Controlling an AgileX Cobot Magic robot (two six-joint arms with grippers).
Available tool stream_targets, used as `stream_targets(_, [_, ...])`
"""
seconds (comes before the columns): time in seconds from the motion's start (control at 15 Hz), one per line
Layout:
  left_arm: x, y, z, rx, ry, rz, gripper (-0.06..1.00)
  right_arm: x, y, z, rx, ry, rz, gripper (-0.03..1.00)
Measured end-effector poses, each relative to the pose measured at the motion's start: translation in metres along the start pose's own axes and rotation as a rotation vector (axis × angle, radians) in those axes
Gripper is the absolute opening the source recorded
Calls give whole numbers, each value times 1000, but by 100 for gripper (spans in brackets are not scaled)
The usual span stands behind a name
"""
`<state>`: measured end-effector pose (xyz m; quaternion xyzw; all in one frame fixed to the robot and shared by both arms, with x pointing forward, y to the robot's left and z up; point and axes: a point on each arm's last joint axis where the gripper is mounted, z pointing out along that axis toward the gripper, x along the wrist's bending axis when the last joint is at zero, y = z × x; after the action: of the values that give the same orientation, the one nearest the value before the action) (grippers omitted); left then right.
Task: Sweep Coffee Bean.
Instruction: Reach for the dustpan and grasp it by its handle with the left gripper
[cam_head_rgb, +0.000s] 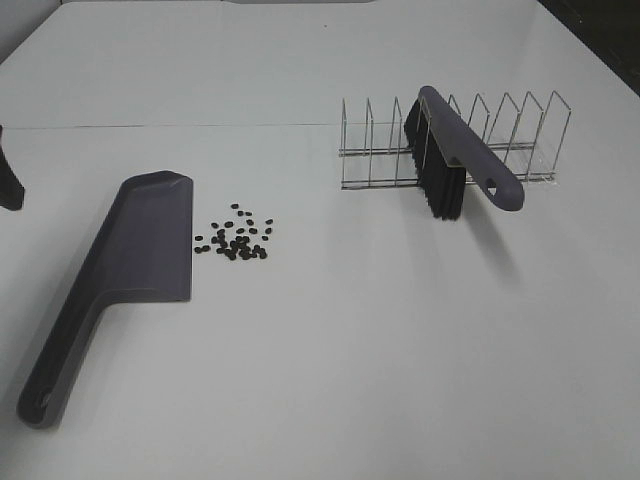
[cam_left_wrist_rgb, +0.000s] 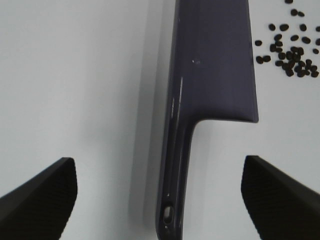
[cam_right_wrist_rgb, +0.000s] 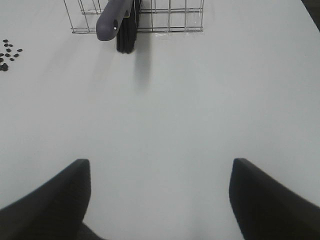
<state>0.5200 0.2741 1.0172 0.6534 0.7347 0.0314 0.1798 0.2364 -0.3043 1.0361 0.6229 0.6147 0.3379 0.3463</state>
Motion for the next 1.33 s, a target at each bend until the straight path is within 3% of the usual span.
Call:
stream_targets(0.27, [-27,-8,49,165,-9,79,81,0,0,0,0,0,0,73])
stream_targets(0.4, [-33,-11,71,210,-1,72,81,0,0,0,0,0,0,73])
stream_targets(0.67, [-25,-14,103,286,58,76,81,0,0,0,0,0,0,73])
stream_targets(1.0, [-21,-12,124,264,82,46,81,0,0,0,0,0,0,73])
stream_targets(1.33, [-15,-16,151,306,106,36,81,0,0,0,0,0,0,72])
